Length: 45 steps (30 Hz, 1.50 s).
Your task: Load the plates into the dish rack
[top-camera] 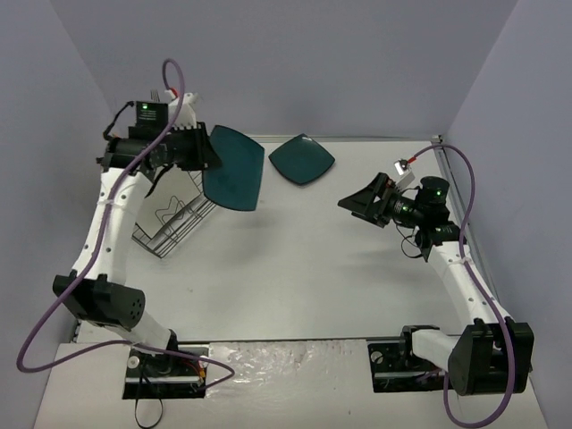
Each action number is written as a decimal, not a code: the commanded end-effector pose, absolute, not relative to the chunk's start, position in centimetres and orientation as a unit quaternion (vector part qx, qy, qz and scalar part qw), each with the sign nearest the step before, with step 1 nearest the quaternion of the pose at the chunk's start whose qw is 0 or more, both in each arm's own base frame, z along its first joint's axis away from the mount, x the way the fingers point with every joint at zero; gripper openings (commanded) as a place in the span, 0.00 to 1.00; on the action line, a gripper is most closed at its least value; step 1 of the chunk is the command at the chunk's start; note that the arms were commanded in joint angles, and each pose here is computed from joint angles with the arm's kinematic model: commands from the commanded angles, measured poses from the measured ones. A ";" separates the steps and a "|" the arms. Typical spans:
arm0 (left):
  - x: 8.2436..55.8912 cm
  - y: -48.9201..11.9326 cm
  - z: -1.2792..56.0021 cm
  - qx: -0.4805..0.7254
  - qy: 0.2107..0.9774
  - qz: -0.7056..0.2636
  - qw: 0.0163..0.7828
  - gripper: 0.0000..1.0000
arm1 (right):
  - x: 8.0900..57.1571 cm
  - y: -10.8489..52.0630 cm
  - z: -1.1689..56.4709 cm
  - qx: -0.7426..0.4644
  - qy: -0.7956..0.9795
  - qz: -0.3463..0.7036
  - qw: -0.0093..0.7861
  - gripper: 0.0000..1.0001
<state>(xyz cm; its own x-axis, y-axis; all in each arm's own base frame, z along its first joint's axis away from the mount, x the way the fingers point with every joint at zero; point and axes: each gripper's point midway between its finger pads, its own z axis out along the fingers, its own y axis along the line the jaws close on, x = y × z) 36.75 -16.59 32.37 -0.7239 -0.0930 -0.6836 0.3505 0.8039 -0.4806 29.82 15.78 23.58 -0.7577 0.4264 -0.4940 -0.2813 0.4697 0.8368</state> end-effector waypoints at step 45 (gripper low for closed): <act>42.1 2.6 26.5 0.367 0.865 0.087 0.330 0.00 | 32.4 14.7 21.1 0.049 0.803 0.478 0.353 1.00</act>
<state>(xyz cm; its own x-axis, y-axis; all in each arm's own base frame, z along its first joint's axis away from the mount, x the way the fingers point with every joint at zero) 40.78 2.94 22.55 -0.6090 0.6738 -0.4185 0.6050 0.7358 0.3042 31.34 14.95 19.44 -0.7870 0.4178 -0.4540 -0.1934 0.5317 0.8246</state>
